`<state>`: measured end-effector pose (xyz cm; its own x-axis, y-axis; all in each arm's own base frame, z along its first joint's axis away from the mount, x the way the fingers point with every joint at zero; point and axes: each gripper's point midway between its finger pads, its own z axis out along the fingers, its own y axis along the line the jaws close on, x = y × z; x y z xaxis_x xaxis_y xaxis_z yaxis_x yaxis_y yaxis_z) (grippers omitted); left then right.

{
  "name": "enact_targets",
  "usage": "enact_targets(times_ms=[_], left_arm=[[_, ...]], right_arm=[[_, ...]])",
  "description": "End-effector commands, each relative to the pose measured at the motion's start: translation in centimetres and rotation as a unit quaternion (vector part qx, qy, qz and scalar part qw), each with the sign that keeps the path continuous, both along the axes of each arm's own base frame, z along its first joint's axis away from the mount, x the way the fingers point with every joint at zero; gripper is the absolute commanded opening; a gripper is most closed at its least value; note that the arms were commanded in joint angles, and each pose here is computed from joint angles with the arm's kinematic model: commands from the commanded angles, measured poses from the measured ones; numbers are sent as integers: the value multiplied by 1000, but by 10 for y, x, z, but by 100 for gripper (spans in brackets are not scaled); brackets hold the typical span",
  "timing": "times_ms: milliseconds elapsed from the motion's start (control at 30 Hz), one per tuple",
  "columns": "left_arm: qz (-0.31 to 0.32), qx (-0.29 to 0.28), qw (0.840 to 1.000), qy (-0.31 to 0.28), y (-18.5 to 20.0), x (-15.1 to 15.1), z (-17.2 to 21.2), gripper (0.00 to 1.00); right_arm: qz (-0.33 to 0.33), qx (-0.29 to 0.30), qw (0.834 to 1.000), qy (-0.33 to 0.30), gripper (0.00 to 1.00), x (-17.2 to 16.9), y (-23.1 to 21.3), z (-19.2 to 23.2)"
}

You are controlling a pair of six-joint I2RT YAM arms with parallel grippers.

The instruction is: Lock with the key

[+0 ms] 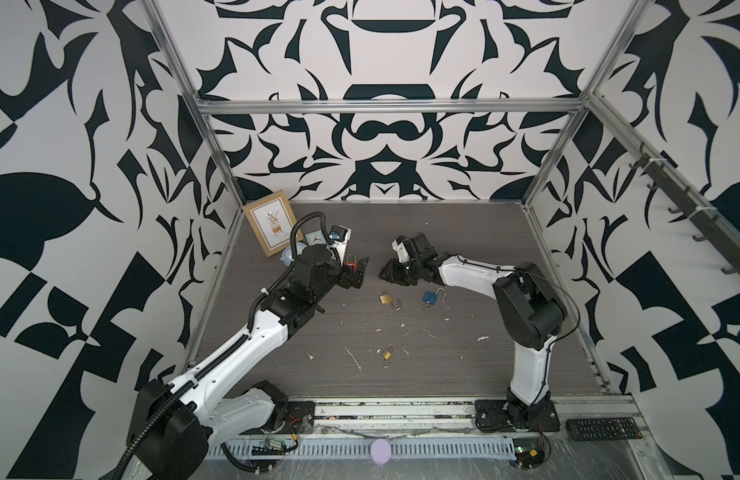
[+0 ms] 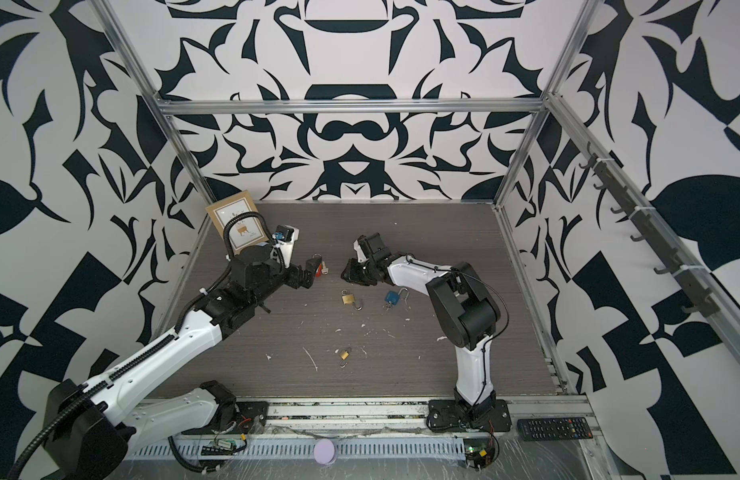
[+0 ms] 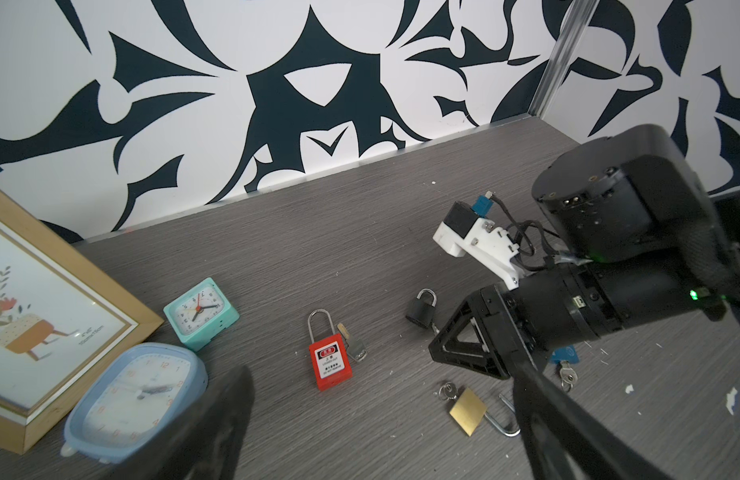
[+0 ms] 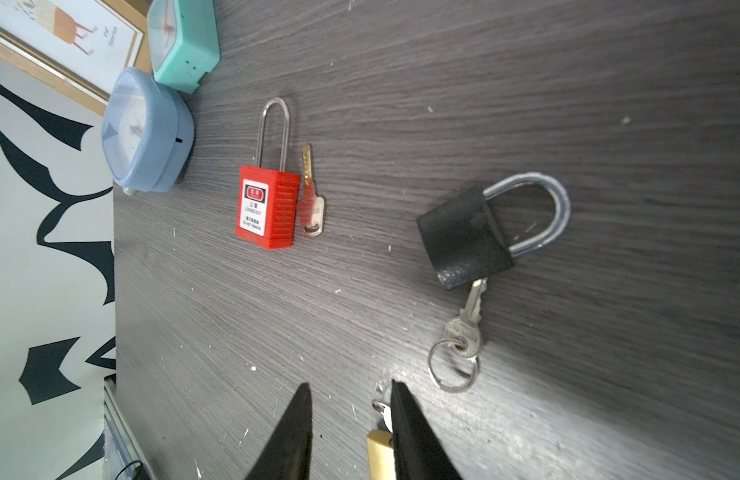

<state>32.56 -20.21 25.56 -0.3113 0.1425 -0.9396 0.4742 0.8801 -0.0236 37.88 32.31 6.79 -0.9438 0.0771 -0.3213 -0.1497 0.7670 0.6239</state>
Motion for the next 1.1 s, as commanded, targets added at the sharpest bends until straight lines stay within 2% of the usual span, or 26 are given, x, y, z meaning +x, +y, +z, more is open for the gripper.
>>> enact_targets(times_ms=[0,333,1067], left_arm=[[0,-9,1000,-2,0,0,7,100],[2,-7,1000,-1,1,1,6,100],[0,-6,1000,-1,0,2,7,99]], right_arm=[[9,1,1000,7,36,-6,4,-5],[12,-9,1000,17,41,-7,5,-21],[9,-25,1000,-1,42,12,6,-28]])
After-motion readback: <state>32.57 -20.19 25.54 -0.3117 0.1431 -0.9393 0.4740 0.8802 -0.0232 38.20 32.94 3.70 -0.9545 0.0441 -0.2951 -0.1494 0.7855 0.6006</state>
